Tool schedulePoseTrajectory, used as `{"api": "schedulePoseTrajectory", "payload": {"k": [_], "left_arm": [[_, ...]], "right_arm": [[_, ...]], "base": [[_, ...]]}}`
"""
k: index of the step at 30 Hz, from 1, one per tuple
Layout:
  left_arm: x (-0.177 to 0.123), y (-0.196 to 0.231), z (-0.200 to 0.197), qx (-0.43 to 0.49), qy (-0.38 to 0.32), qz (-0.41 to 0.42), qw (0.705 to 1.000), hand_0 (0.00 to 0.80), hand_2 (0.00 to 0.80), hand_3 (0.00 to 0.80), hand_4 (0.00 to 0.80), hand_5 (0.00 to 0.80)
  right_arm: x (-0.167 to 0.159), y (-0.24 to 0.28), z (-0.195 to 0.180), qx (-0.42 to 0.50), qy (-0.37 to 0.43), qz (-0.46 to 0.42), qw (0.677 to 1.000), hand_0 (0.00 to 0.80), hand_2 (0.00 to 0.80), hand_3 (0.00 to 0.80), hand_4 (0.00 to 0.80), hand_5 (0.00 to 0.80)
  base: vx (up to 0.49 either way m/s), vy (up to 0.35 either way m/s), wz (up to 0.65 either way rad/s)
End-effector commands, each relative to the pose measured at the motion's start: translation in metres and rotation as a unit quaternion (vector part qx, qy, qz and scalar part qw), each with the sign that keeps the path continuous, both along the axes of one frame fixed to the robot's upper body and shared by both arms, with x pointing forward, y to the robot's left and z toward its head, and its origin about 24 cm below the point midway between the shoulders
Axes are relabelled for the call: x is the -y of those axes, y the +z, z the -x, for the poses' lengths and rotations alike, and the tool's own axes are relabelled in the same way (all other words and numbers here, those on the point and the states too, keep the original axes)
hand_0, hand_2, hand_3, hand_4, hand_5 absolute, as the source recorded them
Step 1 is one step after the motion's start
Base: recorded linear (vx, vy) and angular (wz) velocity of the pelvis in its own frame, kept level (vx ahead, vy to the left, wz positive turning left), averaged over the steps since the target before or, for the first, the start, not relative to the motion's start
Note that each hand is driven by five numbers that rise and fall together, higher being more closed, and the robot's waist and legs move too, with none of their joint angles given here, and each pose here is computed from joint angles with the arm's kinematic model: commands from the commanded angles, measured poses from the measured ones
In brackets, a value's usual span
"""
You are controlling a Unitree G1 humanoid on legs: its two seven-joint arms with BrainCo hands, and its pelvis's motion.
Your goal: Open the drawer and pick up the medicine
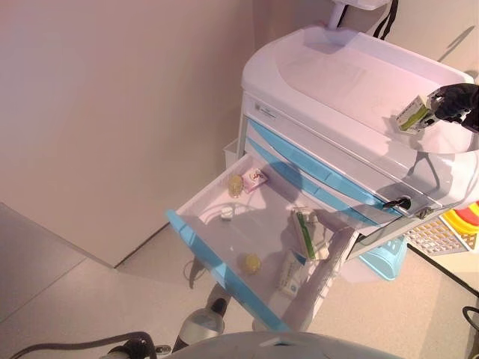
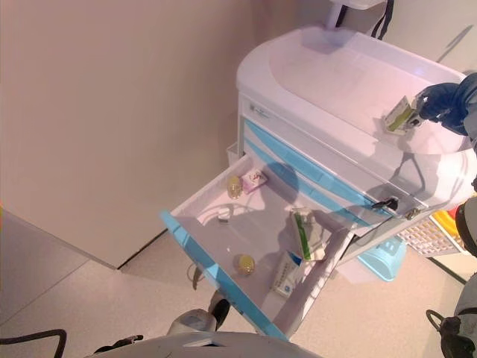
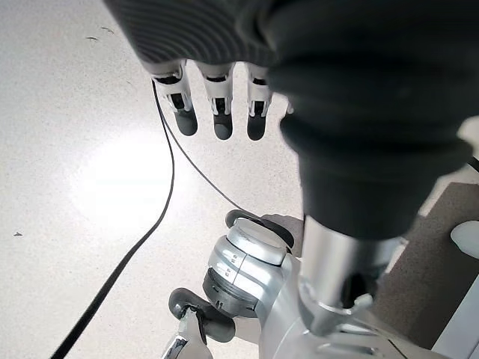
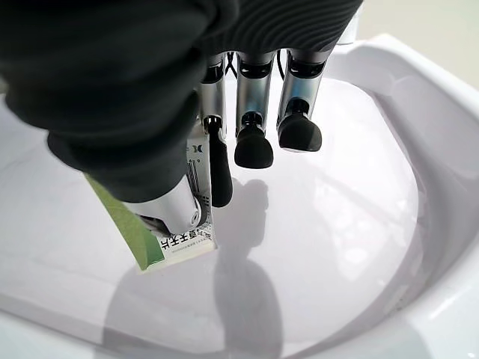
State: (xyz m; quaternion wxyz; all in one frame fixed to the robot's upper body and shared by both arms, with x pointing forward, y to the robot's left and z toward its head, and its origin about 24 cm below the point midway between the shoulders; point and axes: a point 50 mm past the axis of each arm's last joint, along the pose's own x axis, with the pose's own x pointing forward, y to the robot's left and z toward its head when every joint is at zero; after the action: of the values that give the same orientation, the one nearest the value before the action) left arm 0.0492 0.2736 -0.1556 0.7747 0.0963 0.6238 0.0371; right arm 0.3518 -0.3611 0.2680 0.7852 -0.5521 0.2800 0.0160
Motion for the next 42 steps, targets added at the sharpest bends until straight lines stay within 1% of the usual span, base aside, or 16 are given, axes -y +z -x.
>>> {"api": "schedulePoseTrajectory", "payload": {"k": [1,5,6,8,9,10,31,42], "left_arm": [[-0.018,0.007,0.007,-0.003,-0.017,-0.022,1.000,0.000,0.000,0.000,0.000,0.000],[-0.018,0.006,0.007,-0.005,-0.017,-0.023,1.000,0.000,0.000,0.000,0.000,0.000],[-0.018,0.006,0.008,-0.005,-0.017,-0.023,1.000,0.000,0.000,0.000,0.000,0.000],[-0.018,0.007,0.008,-0.006,-0.018,-0.023,1.000,0.000,0.000,0.000,0.000,0.000],[-0.019,0.007,0.007,-0.006,-0.019,-0.024,1.000,0.000,0.000,0.000,0.000,0.000],[-0.019,0.007,0.007,-0.006,-0.019,-0.024,0.999,0.000,0.000,0.000,0.000,0.000],[-0.017,0.006,0.004,-0.005,-0.018,-0.025,1.000,0.000,0.000,0.000,0.000,0.000],[-0.017,0.007,-0.002,-0.003,-0.021,-0.027,0.999,0.000,0.000,0.000,0.000,0.000]], "right_arm": [[-0.001,0.009,0.001,-0.007,0.007,0.034,0.999,0.800,0.800,0.800,0.800,0.800],[-0.002,0.007,0.000,-0.007,0.016,0.042,0.999,0.800,0.800,0.800,0.800,0.800],[-0.002,0.008,0.000,-0.006,0.019,0.044,0.999,0.759,0.759,0.759,0.759,0.759],[-0.003,0.008,0.000,-0.007,0.023,0.042,0.999,0.549,0.549,0.549,0.549,0.549],[-0.005,0.008,-0.002,0.001,0.027,0.044,0.999,0.251,0.251,0.251,0.251,0.251],[-0.007,0.009,-0.003,0.004,0.029,0.042,0.999,0.000,0.000,0.000,0.000,0.000],[-0.016,0.022,-0.007,0.034,0.043,0.041,0.998,0.000,0.000,0.000,0.000,0.000],[-0.021,0.044,-0.006,0.064,0.048,0.048,0.996,0.000,0.000,0.000,0.000,0.000]], "base": [[0.000,0.000,0.00],[0.000,0.000,0.00],[0.000,0.000,0.00],[0.000,0.000,0.00],[0.000,0.000,0.00],[0.000,0.000,0.00],[-0.002,-0.001,0.00],[-0.058,-0.019,-0.09]]}}
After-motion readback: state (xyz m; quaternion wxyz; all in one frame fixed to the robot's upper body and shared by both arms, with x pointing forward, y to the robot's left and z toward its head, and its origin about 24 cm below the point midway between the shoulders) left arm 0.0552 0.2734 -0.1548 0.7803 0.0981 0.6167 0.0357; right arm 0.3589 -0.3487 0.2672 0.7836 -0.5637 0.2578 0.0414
